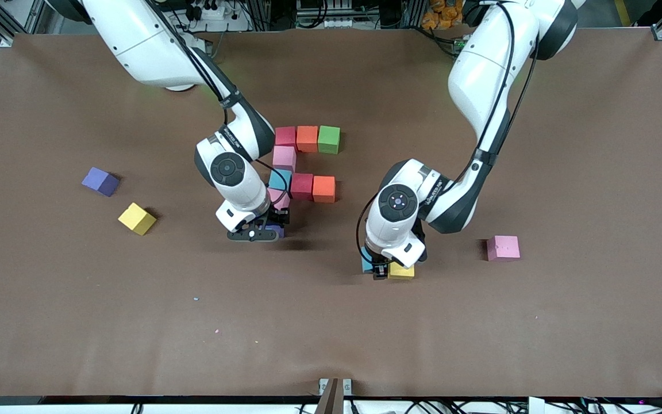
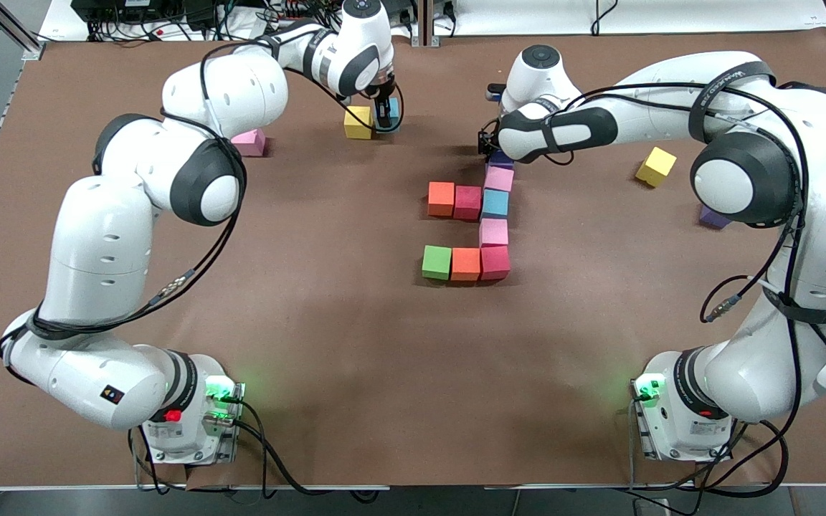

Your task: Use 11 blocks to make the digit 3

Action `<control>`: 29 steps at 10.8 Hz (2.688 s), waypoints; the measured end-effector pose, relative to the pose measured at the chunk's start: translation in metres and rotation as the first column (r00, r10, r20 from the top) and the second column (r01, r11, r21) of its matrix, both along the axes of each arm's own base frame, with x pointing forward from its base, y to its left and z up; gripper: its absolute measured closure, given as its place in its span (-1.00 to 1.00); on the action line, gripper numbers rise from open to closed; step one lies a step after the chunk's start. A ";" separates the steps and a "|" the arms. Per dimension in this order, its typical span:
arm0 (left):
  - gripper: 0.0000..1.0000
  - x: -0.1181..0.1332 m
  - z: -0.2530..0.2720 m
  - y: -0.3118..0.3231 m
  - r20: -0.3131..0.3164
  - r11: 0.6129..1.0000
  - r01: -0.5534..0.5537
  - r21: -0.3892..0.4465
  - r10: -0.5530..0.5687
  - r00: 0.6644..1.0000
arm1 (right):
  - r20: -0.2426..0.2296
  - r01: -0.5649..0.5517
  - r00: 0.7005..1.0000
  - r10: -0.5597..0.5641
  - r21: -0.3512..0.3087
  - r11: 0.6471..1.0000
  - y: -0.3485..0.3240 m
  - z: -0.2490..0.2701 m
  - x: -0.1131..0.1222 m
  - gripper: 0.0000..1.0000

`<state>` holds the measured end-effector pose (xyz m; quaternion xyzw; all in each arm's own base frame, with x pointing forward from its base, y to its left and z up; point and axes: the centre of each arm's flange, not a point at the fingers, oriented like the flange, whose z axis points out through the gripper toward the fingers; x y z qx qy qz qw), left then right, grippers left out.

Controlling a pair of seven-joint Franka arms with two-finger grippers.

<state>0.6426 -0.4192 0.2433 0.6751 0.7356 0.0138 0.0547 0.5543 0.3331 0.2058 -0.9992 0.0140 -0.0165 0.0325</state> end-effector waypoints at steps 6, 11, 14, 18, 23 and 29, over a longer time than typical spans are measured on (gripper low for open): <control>-0.19 0.000 0.006 -0.001 0.002 0.999 -0.032 -0.004 0.032 0.999 | 0.000 -0.011 1.000 0.011 -0.012 1.000 -0.003 0.000 -0.004 -0.33; -0.19 -0.001 0.005 -0.002 0.000 0.999 -0.034 -0.004 0.034 0.999 | -0.004 0.002 1.000 -0.002 -0.009 1.000 -0.003 -0.001 -0.008 -0.81; -0.19 -0.003 0.005 -0.004 -0.001 0.999 -0.044 -0.005 0.044 0.999 | 0.017 0.040 0.999 -0.040 -0.002 0.999 -0.017 0.023 0.004 -1.00; -0.19 -0.017 0.004 -0.024 -0.007 0.999 -0.046 -0.009 0.046 0.999 | 0.004 0.090 0.996 -0.090 -0.018 0.996 -0.046 0.081 0.019 -1.00; -0.19 -0.035 0.006 -0.050 -0.006 0.999 -0.042 -0.015 0.042 0.999 | -0.056 0.121 0.990 -0.126 -0.084 0.989 -0.092 0.163 0.030 -1.00; -0.19 -0.034 0.007 -0.050 -0.002 0.999 -0.043 -0.016 0.043 0.999 | -0.070 0.043 0.996 -0.047 -0.055 0.998 -0.144 0.238 0.041 -1.00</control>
